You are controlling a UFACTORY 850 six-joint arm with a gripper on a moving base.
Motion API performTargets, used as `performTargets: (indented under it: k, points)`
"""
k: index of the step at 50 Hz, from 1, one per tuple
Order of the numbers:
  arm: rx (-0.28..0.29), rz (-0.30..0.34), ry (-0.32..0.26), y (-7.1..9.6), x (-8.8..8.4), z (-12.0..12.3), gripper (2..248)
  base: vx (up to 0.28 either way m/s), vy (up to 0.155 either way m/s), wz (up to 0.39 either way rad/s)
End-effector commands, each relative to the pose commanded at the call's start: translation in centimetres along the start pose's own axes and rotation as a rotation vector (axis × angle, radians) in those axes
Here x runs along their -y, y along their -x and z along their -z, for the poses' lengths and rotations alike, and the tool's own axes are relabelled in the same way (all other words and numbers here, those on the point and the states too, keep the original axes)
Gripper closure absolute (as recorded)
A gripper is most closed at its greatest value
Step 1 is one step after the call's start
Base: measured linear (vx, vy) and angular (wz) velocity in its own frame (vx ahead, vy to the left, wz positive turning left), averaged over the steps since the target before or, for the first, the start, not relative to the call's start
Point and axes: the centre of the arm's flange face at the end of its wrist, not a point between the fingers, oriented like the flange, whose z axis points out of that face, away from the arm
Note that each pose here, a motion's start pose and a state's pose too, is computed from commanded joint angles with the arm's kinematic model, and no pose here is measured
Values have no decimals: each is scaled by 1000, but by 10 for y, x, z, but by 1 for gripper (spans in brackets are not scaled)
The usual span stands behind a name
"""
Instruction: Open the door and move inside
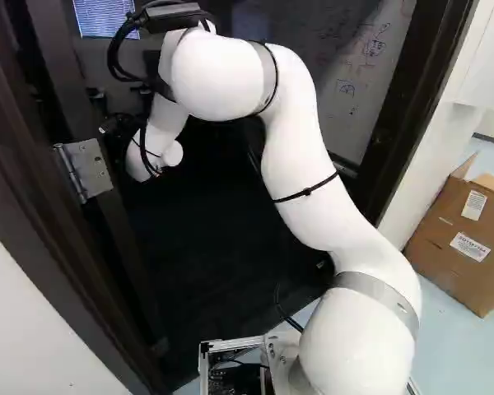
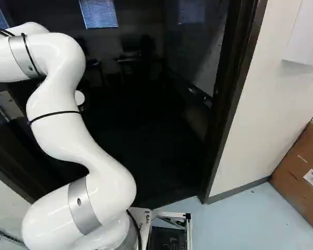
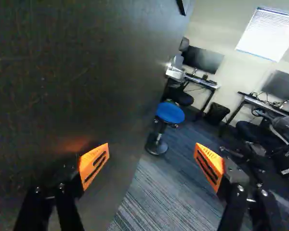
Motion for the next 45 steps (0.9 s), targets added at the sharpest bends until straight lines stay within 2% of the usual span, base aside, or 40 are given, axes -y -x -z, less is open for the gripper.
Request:
performTargets:
  k: [11,45]
  points:
    - [9,-4,7,1,-4,9,3,0,0,0]
    - [60,-28,57,10,-29,66,3,0,0,0]
